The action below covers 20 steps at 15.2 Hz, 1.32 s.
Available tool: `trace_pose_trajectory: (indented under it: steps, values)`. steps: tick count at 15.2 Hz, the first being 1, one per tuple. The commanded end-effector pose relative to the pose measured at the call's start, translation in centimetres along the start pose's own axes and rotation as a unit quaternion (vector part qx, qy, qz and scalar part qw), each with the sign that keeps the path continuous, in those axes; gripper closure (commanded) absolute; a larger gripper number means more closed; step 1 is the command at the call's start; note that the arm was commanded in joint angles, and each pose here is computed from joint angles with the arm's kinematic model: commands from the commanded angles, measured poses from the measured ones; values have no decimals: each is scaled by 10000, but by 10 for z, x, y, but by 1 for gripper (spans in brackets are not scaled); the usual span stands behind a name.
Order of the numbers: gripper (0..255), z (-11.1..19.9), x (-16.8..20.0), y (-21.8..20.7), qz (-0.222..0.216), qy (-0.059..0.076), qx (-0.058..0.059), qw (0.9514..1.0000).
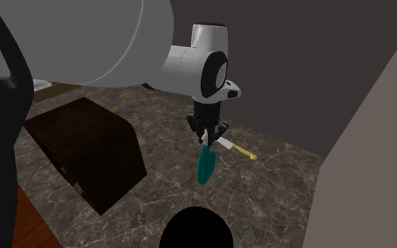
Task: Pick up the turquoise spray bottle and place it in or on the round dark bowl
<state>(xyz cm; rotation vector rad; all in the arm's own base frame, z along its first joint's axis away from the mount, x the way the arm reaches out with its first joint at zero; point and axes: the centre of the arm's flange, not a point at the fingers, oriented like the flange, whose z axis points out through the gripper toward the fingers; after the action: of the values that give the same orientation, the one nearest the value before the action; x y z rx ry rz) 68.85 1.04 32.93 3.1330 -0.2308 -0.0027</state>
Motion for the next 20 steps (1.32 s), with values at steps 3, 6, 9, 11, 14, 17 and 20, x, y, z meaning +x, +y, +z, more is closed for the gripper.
trace_pose_trajectory:
  steps: [3, 6, 9, 11, 14, 17, 20]
  values:
    - [255, -22, -1, 1, 0, -1, 0, 10000]
    - [255, -37, -1, 1, 0, -1, 0, 10000]
    - [255, -53, -1, 1, 0, -1, 0, 10000]
    - [255, -64, -1, 1, 0, -1, 0, 10000]
    - [255, -80, -1, 1, 0, -1, 0, 10000]
    - [255, -95, -1, 1, 0, -1, 0, 10000]
    - [255, -111, -1, 1, 0, -1, 0, 10000]
